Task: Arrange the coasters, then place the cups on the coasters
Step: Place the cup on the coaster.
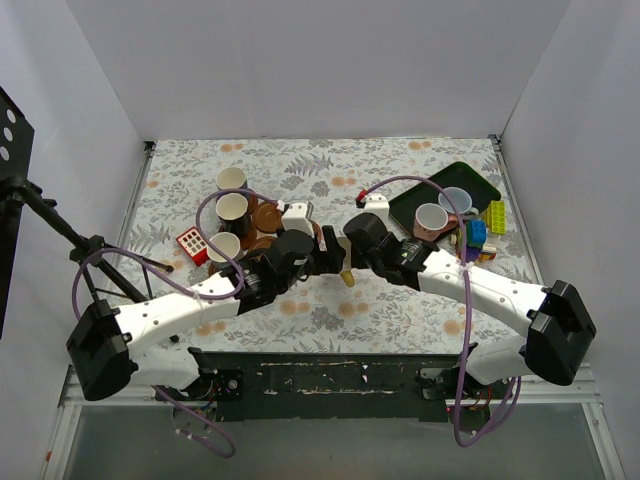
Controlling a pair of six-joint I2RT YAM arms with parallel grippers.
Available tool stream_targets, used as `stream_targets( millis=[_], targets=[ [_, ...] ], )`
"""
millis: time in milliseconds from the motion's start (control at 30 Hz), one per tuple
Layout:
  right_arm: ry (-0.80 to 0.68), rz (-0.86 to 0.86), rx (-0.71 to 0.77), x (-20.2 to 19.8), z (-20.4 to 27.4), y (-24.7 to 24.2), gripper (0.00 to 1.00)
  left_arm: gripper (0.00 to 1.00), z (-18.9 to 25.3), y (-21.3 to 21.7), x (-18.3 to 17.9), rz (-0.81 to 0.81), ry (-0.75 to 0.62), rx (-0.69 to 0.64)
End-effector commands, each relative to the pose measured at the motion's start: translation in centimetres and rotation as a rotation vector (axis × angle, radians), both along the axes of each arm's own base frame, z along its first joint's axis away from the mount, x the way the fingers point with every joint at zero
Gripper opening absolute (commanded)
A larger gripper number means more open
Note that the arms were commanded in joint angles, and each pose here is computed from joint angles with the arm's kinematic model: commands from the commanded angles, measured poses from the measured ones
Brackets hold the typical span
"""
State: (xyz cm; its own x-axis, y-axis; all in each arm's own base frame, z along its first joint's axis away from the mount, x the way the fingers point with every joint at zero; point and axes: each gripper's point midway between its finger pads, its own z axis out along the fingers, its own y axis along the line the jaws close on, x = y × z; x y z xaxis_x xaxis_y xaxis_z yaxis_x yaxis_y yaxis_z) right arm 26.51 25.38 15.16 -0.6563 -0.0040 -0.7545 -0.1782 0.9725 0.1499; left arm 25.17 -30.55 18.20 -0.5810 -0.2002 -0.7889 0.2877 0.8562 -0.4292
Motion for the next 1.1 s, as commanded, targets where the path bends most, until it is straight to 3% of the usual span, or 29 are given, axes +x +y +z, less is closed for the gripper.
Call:
stream_targets(
  millis=[0,267,533,767,900,967,1067],
  targets=[
    [-0.076,-0.015,0.114,0.3,2.8,1.5,0.01,0.76,3.5,1.6,1.2,0.1,-0.097,-0.081],
    [-0.091,-0.007,0.119,-0.3,3.2,1.9,0.01,0.68,-0.9,1.4,1.9,0.094,-0.021,0.132],
    [-0.103,-0.007,0.128,-0.6,3.5,2.1,0.01,0.54,-3.0,0.8,1.5,0.056,0.027,0.163],
    [-0.121,-0.017,0.117,-0.7,3.4,1.9,0.01,0.29,-4.0,0.5,1.6,0.057,0.05,0.189],
    [-0.124,-0.007,0.099,-0.7,3.1,2.0,0.01,0.07,-3.4,0.2,2.2,0.06,0.027,0.197],
    [-0.126,-0.001,0.088,-0.7,3.1,2.0,0.12,0.0,-3.0,-0.1,2.4,0.054,0.017,0.206],
    [-0.132,-0.006,0.075,-0.7,3.5,1.6,0.3,0.0,-2.3,-0.6,3.2,0.048,-0.002,0.238]
  ],
)
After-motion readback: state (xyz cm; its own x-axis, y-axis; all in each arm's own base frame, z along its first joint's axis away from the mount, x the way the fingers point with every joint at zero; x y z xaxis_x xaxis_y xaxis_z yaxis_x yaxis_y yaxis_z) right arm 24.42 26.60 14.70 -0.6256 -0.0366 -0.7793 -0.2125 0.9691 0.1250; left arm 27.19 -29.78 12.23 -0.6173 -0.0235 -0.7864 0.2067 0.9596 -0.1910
